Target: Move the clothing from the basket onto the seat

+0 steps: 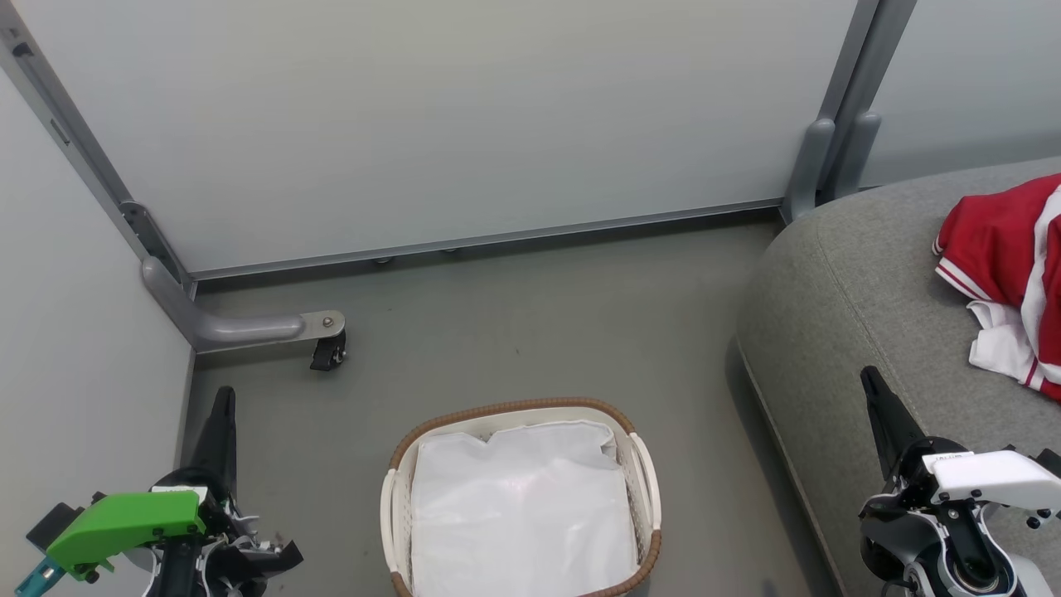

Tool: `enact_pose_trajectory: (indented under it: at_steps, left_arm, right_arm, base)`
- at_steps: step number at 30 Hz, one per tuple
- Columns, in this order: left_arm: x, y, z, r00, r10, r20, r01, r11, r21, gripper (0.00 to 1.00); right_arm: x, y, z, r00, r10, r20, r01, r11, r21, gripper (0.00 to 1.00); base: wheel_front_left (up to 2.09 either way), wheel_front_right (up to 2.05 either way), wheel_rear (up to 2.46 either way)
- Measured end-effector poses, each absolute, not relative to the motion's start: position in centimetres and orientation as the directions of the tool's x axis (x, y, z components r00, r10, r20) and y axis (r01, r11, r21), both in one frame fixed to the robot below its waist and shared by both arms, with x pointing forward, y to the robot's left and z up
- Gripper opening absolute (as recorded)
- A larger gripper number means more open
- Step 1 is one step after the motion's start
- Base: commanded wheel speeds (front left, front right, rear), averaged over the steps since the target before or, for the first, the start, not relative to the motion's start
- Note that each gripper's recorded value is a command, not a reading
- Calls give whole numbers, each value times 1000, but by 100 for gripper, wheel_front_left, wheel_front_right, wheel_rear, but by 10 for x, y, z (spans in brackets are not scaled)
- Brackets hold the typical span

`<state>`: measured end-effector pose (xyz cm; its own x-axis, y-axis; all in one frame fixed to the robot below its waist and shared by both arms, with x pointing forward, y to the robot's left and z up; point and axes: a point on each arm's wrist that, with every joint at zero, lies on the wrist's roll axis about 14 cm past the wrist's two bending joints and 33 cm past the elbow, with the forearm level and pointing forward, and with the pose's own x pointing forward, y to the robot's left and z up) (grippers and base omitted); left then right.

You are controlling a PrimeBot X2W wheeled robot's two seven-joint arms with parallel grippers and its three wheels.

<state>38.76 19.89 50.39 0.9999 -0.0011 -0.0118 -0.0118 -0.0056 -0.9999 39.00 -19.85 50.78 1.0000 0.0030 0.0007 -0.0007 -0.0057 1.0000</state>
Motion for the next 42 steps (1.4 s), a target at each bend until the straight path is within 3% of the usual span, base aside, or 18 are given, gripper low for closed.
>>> enact_pose_trajectory:
  at_steps: [42]
  left_arm:
    - [388, 199, 504, 1000, -1, -12, -12, -6, -1000, 0]
  right_arm:
    - [390, -198, 508, 1000, 3, 1, -1, -6, 1000, 0]
  base:
    - [0, 0, 0]
